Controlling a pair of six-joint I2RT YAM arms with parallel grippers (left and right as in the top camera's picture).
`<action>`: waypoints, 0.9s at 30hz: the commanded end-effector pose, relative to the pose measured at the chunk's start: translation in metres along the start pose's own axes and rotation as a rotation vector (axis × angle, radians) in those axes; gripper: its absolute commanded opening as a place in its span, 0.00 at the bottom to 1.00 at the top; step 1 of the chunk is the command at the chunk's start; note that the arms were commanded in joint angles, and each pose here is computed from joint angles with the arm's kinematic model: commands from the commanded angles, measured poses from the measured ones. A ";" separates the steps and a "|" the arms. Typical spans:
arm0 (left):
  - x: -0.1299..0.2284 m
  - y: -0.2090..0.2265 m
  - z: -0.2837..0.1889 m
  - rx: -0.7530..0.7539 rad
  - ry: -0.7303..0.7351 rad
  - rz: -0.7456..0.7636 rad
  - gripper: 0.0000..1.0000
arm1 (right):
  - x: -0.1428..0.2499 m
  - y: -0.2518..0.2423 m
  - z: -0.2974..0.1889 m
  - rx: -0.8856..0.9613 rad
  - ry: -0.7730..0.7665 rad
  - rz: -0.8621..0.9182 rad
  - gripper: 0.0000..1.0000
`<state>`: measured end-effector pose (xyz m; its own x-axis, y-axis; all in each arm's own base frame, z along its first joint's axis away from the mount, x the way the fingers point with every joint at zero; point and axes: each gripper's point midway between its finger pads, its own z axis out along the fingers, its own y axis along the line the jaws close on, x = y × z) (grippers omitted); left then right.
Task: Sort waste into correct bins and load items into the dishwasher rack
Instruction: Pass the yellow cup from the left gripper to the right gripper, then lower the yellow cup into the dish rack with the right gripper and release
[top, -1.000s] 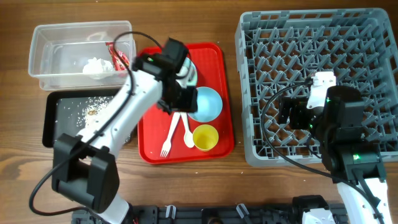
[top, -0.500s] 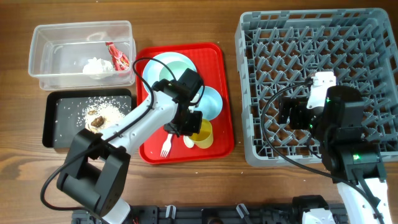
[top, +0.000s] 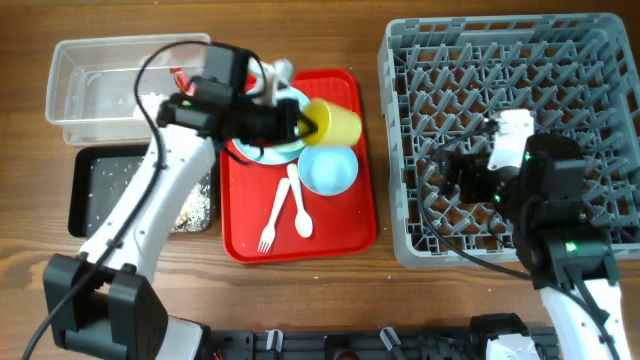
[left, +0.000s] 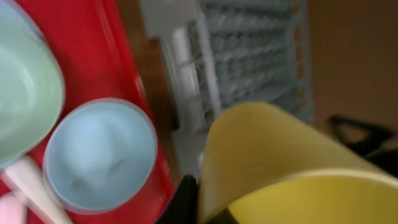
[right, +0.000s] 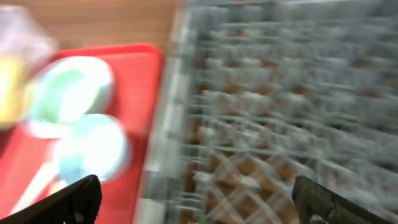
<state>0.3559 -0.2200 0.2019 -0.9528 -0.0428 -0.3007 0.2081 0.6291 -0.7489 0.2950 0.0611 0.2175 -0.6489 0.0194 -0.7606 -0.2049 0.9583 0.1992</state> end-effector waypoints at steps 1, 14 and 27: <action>0.000 -0.053 0.002 0.377 0.122 -0.054 0.04 | -0.008 0.077 -0.003 -0.486 0.018 -0.029 1.00; 0.037 -0.097 0.020 0.594 0.349 -0.055 0.04 | -0.047 0.127 0.003 -0.983 -0.074 -0.066 0.99; 0.037 -0.095 0.028 0.558 0.329 -0.043 0.33 | -0.047 0.124 0.008 -0.964 -0.060 -0.035 0.59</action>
<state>0.3069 -0.2996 0.2455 -0.9655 0.2329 -0.1168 0.1497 0.1290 -0.9803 0.2986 0.1818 0.2713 -0.5952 0.0291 -0.8030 -0.7621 0.2963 0.5756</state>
